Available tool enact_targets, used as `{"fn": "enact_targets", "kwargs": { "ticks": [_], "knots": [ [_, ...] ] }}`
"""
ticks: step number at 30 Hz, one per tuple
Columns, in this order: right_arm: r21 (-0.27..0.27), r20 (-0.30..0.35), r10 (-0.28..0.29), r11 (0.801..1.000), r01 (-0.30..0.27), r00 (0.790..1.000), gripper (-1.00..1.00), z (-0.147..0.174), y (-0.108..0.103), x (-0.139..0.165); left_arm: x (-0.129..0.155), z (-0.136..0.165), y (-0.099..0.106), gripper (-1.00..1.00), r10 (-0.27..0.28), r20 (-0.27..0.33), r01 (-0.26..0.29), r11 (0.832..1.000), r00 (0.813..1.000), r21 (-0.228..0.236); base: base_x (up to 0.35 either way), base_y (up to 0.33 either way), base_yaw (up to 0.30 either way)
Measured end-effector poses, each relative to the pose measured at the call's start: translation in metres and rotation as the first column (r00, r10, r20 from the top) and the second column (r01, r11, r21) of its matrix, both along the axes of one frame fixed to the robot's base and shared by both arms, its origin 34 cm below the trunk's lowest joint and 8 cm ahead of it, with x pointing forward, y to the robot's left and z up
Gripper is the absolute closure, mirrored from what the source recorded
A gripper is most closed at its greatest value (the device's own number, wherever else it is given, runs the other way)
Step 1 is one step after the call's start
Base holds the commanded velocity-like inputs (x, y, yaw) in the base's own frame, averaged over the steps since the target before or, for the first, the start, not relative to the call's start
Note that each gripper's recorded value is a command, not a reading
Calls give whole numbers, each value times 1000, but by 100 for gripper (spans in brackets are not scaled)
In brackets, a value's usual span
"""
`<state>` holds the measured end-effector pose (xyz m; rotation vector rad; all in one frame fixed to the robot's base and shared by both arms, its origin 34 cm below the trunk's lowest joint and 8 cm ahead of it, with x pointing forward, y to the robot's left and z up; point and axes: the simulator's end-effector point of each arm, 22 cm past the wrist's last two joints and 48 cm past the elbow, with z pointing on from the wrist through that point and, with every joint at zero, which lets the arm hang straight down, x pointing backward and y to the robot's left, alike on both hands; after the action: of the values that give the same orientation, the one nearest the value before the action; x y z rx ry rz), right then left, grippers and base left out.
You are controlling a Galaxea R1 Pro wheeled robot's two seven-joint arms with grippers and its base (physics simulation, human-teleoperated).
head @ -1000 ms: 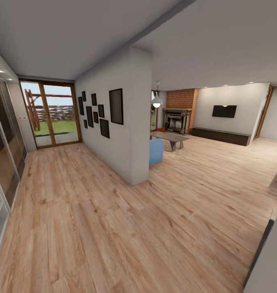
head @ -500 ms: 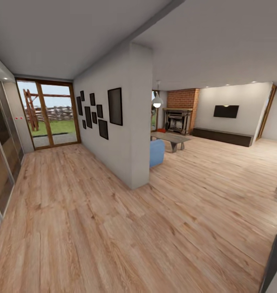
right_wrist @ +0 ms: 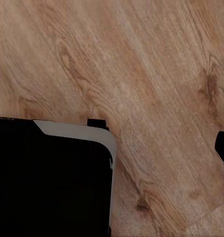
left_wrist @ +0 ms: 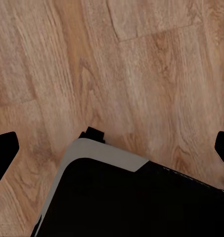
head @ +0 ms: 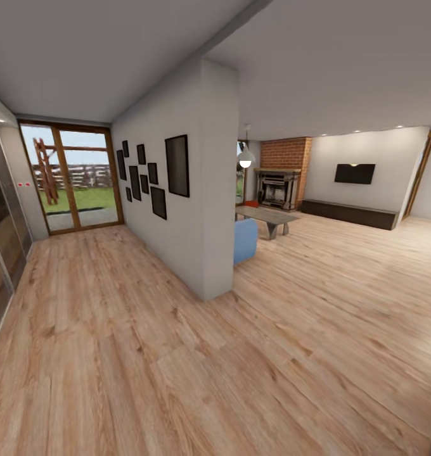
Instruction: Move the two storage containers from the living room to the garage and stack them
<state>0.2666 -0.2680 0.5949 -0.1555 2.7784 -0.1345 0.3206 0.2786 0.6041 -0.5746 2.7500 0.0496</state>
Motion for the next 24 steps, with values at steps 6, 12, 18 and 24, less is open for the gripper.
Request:
{"fn": "enact_targets", "kwargs": {
  "ticks": [6,12,18,24],
  "knots": [
    [0,0,1,1000,-1,1000,-100,0,0,0,0,0,0,-100,-4,-2,4,1000,1000,0,323,0,0],
    [0,0,1,1000,-1,1000,-100,0,0,0,0,0,0,-100,0,-1,0,1000,1000,0,323,0,0],
    [0,0,1,1000,-1,1000,-100,0,0,0,0,0,0,-100,2,0,-2,1000,1000,0,323,0,0],
    [0,0,1,1000,-1,1000,-100,0,0,0,0,0,0,-100,0,-2,0,1000,1000,-1,323,0,0]
  ]
}}
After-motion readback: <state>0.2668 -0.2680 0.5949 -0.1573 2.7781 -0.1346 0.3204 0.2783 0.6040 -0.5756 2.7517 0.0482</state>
